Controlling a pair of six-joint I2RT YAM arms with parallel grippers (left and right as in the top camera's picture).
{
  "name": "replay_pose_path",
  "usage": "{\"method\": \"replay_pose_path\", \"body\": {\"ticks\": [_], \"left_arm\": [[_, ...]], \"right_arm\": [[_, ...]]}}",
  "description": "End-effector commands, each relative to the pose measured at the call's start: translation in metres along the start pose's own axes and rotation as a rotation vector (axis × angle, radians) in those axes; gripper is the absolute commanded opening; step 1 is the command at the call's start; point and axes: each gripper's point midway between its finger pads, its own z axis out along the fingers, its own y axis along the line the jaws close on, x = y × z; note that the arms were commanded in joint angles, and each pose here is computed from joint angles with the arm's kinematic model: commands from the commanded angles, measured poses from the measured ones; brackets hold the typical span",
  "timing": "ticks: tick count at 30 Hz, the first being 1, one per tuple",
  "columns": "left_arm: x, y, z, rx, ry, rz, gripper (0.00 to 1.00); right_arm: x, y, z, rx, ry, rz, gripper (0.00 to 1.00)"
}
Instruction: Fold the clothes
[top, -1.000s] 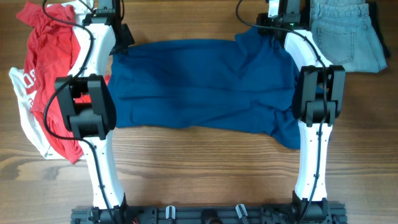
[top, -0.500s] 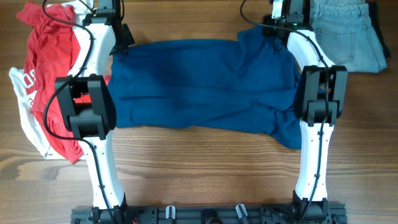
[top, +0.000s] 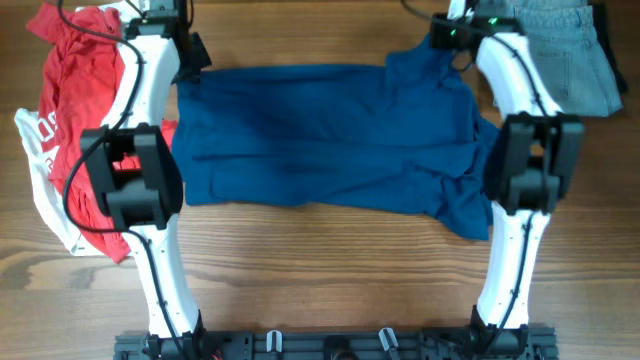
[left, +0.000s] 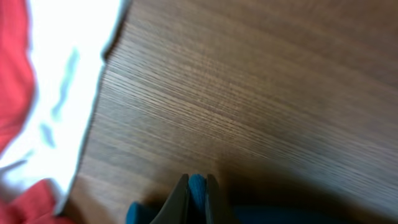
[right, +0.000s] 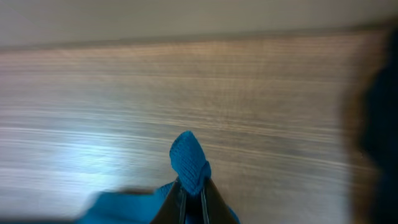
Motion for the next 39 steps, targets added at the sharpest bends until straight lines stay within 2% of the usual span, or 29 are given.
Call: {"method": "replay_pose_path", "body": {"ticks": [1,7,13,17,28,35,39], "left_arm": [[-0.028,0.005,-0.062,0.033,-0.099,-0.03,0.04],[-0.015,0.014,-0.087,0.015,-0.053,-0.022,0.04],[0.023,0.03,-0.088,-0.047,0.101,0.002,0.04],[0.045,0.028,-0.091,-0.025,0.195,0.002,0.04],[0.097,0.047,-0.088,-0.117,0.39,-0.042,0.04],[0.155,0.058,-0.066,-0.149,0.564,-0.032,0.04],[0.189,0.069,-0.052,-0.185,0.642,-0.023,0.04]], "right_arm": [[-0.042,0.013,-0.08,-0.019,-0.082,0.003,0.04],[0.005,0.014,-0.121,-0.006,0.132,0.043,0.04],[0.072,0.013,-0.149,0.015,0.419,0.122,0.04],[0.094,0.014,-0.164,0.022,0.518,0.138,0.04],[0.131,0.009,-0.195,0.08,0.7,0.151,0.04],[0.143,0.004,-0.198,0.11,0.75,0.142,0.04],[0.162,0.003,-0.195,0.113,0.815,0.15,0.04]]}}
